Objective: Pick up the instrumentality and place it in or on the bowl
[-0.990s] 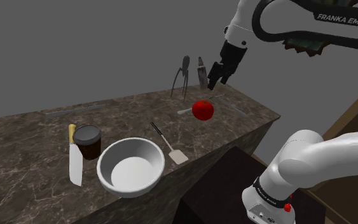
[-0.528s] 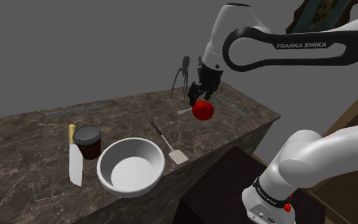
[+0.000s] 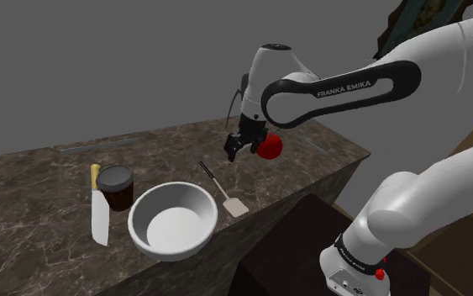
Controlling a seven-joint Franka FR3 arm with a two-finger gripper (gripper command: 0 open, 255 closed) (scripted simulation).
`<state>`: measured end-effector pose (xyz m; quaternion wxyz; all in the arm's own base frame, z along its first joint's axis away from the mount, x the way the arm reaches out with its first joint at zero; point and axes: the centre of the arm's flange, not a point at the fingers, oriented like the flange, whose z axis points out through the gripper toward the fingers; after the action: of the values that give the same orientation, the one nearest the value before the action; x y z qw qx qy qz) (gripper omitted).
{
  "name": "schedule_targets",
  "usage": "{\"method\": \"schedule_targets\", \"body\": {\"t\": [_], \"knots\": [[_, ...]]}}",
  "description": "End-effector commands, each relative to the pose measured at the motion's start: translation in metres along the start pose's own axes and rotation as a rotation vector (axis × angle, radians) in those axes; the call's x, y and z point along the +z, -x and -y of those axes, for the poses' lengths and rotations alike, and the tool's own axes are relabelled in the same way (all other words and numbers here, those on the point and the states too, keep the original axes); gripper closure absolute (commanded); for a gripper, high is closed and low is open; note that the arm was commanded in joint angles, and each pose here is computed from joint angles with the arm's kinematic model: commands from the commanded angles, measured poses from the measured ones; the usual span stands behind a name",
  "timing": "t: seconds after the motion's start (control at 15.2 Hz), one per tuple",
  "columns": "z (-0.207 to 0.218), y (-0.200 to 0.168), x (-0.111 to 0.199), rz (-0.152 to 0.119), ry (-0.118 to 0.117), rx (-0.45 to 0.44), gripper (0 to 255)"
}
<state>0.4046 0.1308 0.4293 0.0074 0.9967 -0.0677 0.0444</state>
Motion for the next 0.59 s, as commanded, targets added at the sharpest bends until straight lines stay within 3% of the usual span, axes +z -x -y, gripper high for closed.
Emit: {"method": "schedule_targets", "body": {"t": [0.0,0.53], "knots": [[0.016,-0.008,0.024,0.005,-0.002,0.018,0],[0.051,-0.027,0.102,0.023,-0.004,0.07,0]]}}
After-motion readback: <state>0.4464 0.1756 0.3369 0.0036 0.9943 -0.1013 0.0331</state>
